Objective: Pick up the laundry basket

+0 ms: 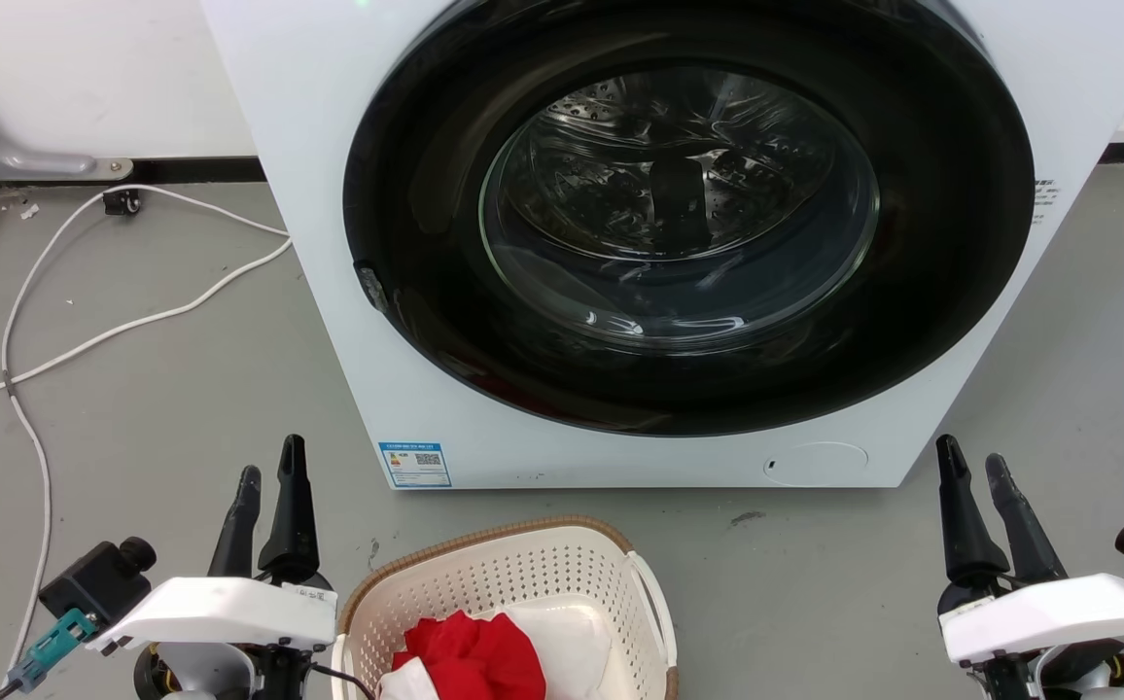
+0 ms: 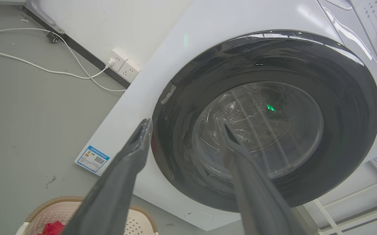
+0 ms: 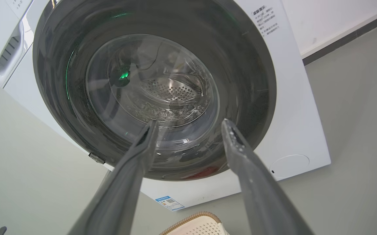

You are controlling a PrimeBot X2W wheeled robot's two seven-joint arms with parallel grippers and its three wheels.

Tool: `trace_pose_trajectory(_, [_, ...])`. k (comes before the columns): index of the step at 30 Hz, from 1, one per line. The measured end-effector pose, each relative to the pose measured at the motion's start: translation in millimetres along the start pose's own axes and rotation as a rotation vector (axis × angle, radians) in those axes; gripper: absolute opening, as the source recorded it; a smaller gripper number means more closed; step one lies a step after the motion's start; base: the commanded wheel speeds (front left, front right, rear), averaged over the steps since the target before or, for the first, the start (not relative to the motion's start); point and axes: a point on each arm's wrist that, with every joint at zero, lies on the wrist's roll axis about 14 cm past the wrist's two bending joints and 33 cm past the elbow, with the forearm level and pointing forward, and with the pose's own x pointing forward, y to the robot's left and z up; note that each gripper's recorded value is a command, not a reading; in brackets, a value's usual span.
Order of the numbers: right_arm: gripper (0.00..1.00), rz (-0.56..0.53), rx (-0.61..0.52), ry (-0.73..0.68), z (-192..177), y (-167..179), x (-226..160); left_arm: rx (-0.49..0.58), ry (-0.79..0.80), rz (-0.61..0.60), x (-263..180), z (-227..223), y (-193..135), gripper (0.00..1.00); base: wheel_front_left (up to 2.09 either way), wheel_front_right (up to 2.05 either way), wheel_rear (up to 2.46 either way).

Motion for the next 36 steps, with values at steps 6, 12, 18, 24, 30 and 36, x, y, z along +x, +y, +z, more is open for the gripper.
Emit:
trace_pose_trajectory(6, [1.0,0.015,-0.082,-0.001,-1.3,3.5,-1.6,0.075,-0.019,-0.013,-0.3,3.1,-3.3,1.0,0.0,0.0,0.0])
trace_pose_trajectory(12, [1.0,0.027,-0.158,-0.002,-2.7,5.5,-2.2,0.151,-0.025,-0.022,-1.2,2.1,-5.1,1.0,0.0,0.0,0.0])
trace_pose_trajectory(18, [1.0,0.031,-0.239,-0.005,-2.7,4.6,-3.9,0.22,-0.029,-0.038,-2.3,0.6,-8.6,1.0,0.0,0.0,0.0])
trace_pose_trajectory(24, [1.0,0.041,-0.314,-0.011,-1.9,6.1,-5.4,0.283,-0.037,-0.056,-3.4,-0.4,-12.5,1.0,0.0,0.0,0.0])
trace_pose_trajectory(30, [1.0,0.06,-0.379,-0.016,-2.5,10.1,-6.5,0.343,-0.047,-0.069,-4.4,0.0,-15.0,1.0,0.0,0.0,0.0])
trace_pose_trajectory(36, [1.0,0.078,-0.437,-0.028,-1.1,14.5,-7.5,0.401,-0.054,-0.077,-6.3,-0.2,-16.3,1.0,0.0,0.0,0.0])
